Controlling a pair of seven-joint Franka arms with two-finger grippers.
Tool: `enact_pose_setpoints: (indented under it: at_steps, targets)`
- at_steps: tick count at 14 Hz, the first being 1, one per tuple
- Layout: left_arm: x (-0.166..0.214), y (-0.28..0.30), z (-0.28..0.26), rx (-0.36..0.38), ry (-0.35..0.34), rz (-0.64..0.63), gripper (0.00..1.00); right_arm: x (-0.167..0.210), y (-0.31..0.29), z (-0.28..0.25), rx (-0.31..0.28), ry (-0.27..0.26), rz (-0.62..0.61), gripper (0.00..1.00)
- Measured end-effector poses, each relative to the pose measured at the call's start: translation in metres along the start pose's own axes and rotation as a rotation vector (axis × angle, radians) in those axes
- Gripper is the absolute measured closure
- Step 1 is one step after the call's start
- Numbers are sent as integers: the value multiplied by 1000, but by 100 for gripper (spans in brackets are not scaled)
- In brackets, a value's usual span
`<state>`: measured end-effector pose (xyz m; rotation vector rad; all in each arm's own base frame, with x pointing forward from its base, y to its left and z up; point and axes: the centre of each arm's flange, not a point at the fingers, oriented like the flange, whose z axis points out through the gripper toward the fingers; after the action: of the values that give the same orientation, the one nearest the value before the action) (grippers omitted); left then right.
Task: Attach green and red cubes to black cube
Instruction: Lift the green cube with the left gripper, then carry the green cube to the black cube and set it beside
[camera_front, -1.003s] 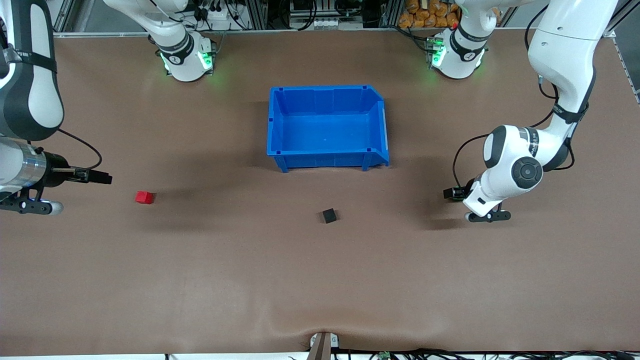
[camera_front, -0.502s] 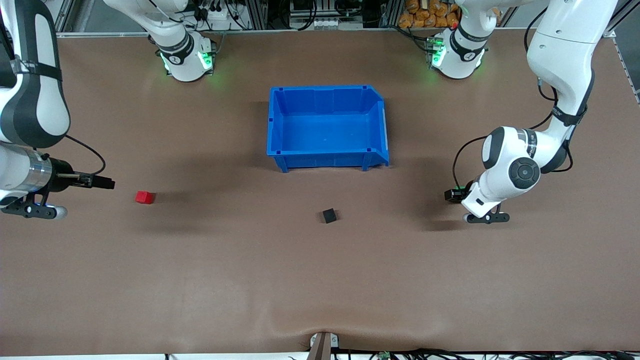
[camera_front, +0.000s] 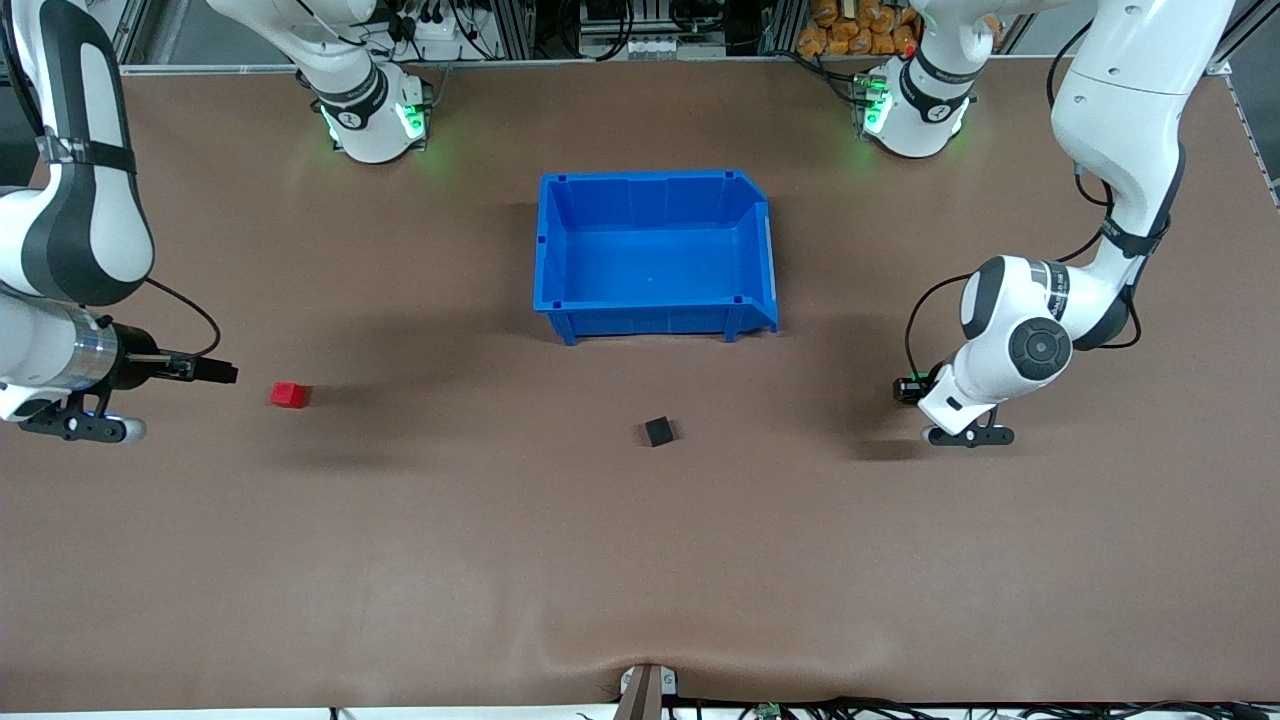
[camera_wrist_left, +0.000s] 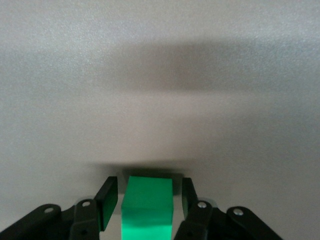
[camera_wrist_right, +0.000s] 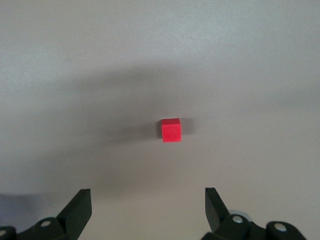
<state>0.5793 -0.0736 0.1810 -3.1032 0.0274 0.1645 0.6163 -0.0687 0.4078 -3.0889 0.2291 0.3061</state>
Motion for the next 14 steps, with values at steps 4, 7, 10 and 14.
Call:
enact_pose_setpoints:
  at_steps: [4, 7, 10, 14]
  targets:
    - [0, 0, 0, 4, 1, 7, 61, 9, 1, 16, -1, 0, 5, 0]
    - [1, 1, -1, 4, 4, 7, 60, 14, 2, 26, -2, 2, 12, 0]
    - [9, 6, -12, -3, 30, -8, 60, 16, 5, 30, -1, 1, 17, 0]
    - [27, 14, -42, -15, 77, -91, 60, 21, 8, 35, 0, 15, 23, 0]
